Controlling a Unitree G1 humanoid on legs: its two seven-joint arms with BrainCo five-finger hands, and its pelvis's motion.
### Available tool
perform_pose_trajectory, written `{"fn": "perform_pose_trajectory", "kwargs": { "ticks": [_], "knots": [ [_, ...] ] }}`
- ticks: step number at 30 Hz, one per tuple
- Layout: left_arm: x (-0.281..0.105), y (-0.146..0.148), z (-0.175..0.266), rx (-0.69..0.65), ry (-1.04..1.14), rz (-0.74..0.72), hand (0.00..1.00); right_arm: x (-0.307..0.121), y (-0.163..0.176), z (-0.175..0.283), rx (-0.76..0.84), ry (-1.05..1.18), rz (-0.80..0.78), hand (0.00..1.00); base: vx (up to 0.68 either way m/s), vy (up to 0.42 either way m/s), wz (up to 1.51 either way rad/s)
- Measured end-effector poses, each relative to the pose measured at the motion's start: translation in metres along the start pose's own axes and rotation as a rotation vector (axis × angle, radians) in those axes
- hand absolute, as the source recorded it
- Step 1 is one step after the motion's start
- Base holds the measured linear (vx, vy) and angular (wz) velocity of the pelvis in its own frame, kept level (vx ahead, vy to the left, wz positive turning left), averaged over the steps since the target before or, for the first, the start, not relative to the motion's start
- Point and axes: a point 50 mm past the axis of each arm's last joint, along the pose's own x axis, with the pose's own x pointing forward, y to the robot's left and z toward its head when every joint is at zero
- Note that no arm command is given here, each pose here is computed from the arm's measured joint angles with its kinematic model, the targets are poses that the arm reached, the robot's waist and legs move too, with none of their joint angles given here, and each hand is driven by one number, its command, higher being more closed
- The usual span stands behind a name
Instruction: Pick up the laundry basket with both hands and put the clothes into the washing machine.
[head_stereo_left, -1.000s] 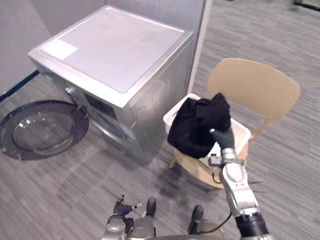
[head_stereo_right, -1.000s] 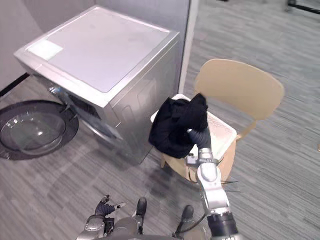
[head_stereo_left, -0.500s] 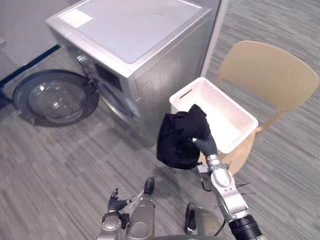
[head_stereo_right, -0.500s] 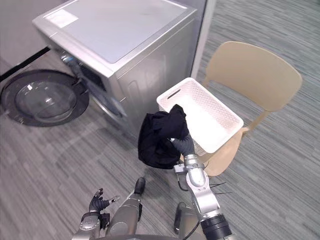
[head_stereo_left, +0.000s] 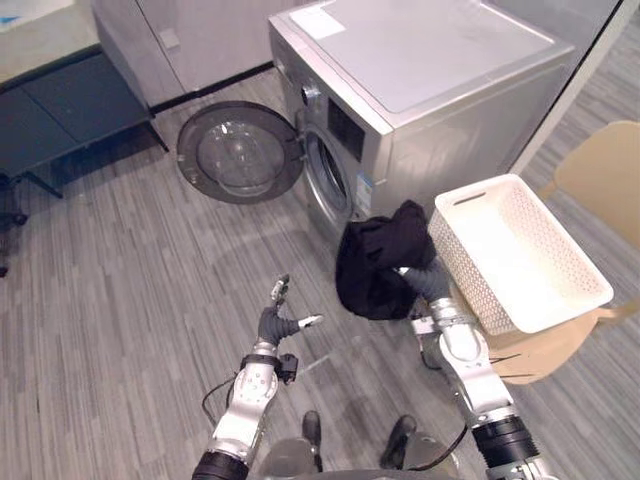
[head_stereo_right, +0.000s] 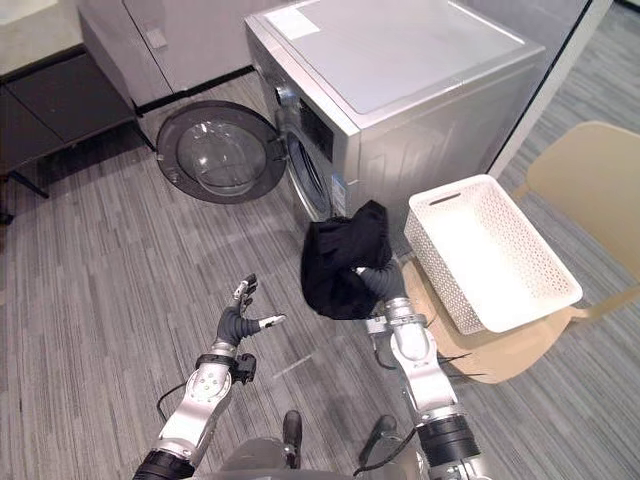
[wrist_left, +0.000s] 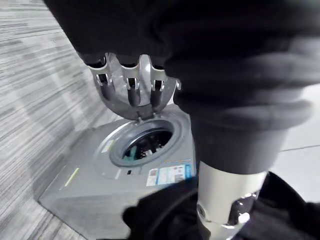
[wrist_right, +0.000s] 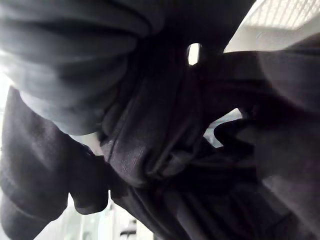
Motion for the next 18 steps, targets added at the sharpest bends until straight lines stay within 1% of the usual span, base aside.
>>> {"fn": "perform_pose_trajectory", "kwargs": {
  "ticks": [2, 4, 7, 8, 10, 11, 13, 14, 18],
  "knots": [
    [0.003, -0.002, 0.008, 0.026, -0.043, -0.025, 0.00, 0.001, 0.013, 0.001, 0.024, -0.002, 0.064, 1.00, -0.11, 0.060, -0.07],
    [0.005, -0.010, 0.013, 0.058, -0.070, -0.070, 0.00, 0.000, 0.029, 0.001, 0.046, -0.003, 0.134, 1.00, -0.10, 0.022, -0.16],
    [0.009, -0.022, 0.022, 0.066, -0.111, -0.120, 0.00, -0.001, 0.041, 0.001, 0.095, 0.002, 0.190, 1.00, -0.07, -0.007, -0.12],
    [0.012, -0.030, 0.029, 0.087, -0.146, -0.152, 1.00, -0.003, 0.048, 0.000, 0.131, 0.007, 0.226, 1.00, -0.07, -0.028, -0.03],
    [0.015, -0.033, 0.034, 0.107, -0.169, -0.163, 1.00, -0.004, 0.055, 0.000, 0.178, 0.015, 0.263, 1.00, -0.04, -0.025, -0.05],
    [0.016, -0.034, 0.034, 0.116, -0.170, -0.170, 1.00, -0.005, 0.060, -0.002, 0.233, 0.029, 0.277, 1.00, -0.01, -0.032, -0.08],
    [0.015, -0.035, 0.031, 0.149, -0.167, -0.185, 1.00, -0.006, 0.061, -0.006, 0.295, 0.054, 0.279, 1.00, -0.03, -0.043, -0.09],
    [0.013, -0.037, 0.027, 0.165, -0.156, -0.208, 1.00, -0.009, 0.059, -0.014, 0.350, 0.093, 0.293, 0.00, -0.01, -0.035, -0.05],
    [0.011, -0.041, 0.027, 0.163, -0.161, -0.227, 1.00, -0.009, 0.053, -0.015, 0.410, 0.106, 0.308, 0.00, 0.01, -0.027, -0.02]
  ]
}}
